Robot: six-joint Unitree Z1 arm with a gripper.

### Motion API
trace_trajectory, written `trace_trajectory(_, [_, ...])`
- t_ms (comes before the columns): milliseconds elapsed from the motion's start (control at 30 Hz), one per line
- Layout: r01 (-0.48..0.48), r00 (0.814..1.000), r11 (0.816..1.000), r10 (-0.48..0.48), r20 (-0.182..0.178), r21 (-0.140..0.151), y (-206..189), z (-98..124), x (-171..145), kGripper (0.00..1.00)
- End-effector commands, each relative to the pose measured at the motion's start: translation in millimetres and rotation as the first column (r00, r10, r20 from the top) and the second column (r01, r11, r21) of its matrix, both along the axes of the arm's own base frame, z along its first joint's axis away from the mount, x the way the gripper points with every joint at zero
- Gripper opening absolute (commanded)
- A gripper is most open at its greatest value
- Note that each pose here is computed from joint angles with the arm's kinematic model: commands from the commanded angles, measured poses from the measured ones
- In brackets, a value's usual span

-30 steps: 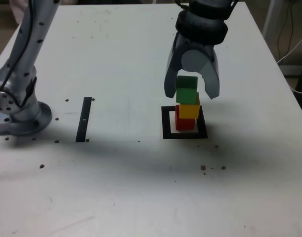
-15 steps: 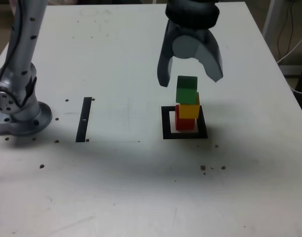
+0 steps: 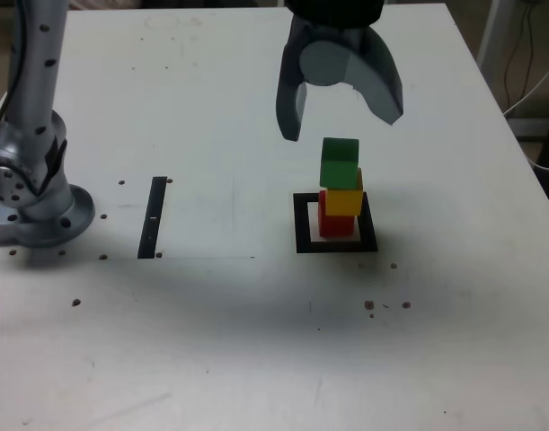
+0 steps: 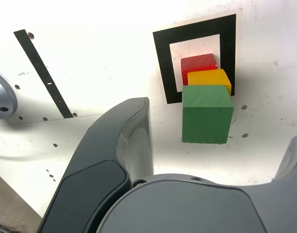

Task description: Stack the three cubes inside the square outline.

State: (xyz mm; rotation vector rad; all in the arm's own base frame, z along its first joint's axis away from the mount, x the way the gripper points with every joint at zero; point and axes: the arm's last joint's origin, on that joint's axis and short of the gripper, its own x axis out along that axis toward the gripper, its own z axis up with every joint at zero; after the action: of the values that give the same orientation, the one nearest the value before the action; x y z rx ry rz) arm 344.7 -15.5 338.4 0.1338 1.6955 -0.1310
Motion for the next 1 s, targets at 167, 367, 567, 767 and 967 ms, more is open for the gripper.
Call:
trace_trajectory(167, [0.004, 1.000, 1.000, -0.004, -0.030, 0.006, 1.0, 5.7, -28.5, 1.00])
trace_trajectory(367, [0.000, 0.998, 1.000, 0.001, -0.057, 0.021, 3.2, 7.4, -57.6, 1.00])
trace_trajectory(567, [-0.008, 0.996, 0.999, 0.012, -0.090, 0.040, 7.8, 4.2, -85.2, 1.00])
trace_trajectory(767, [-0.022, 0.994, 0.998, 0.028, -0.108, 0.057, 10.9, -0.8, -117.4, 1.00])
trace_trajectory(967, [-0.034, 0.993, 0.997, 0.041, -0.109, 0.064, 12.7, -9.3, -145.0, 1.00])
